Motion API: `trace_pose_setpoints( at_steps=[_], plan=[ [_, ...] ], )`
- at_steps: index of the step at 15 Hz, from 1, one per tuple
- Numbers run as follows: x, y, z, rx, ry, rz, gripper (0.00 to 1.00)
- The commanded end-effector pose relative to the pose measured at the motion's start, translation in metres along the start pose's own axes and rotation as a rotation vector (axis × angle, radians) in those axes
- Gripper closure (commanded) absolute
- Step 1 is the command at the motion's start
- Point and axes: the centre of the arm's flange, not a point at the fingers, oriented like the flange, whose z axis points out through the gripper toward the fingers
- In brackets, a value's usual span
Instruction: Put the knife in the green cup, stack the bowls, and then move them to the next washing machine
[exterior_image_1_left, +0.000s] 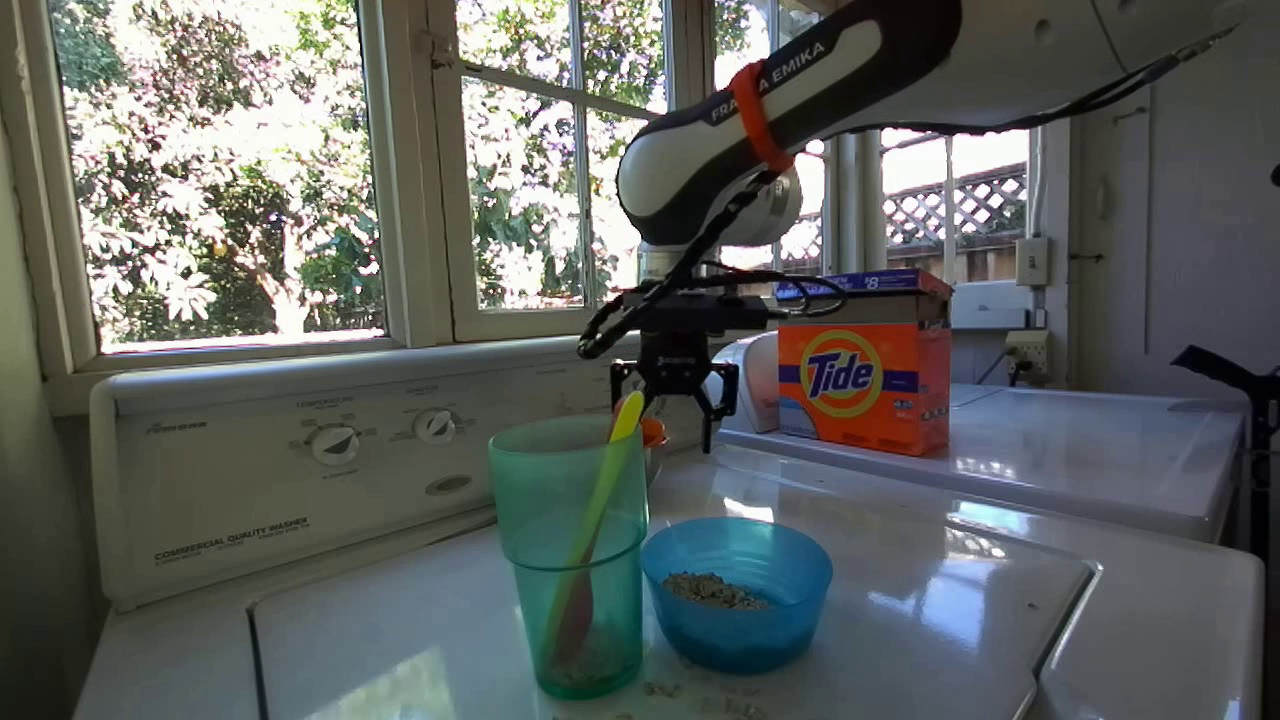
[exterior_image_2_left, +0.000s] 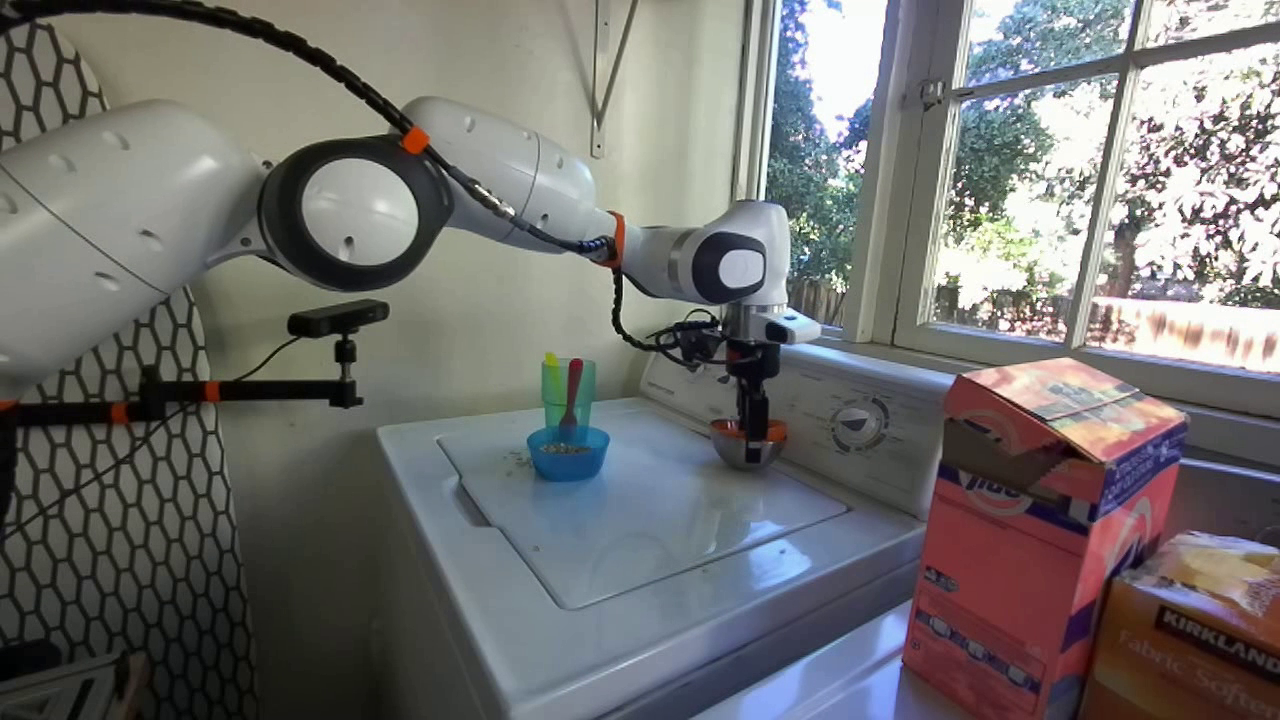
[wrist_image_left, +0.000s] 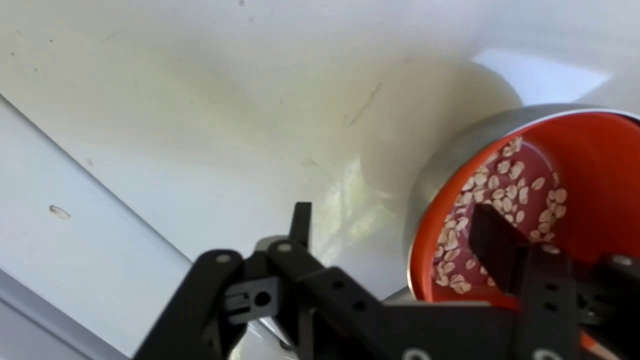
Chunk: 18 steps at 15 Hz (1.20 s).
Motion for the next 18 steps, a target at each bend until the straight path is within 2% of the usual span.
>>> trace_pose_setpoints(
  at_steps=[1, 6, 8, 11, 14, 18],
  plan=[
    [-0.005, -0.001, 0.005, -0.003, -0.03, 0.04, 0.51],
    [-0.007, -0.003, 0.006, 0.0, -0.034, 0.054, 0.89],
    [-0.007, -0.004, 0.005, 0.001, -0.035, 0.055, 1.0],
    [-0.005, -0.003, -0.003, 0.013, -0.033, 0.052, 0.98],
    [-0.004, 0.012, -0.021, 0.039, -0.071, 0.016, 0.98],
    [0.0, 0.04, -0.043, 0.142, -0.141, -0.035, 0.98]
  ],
)
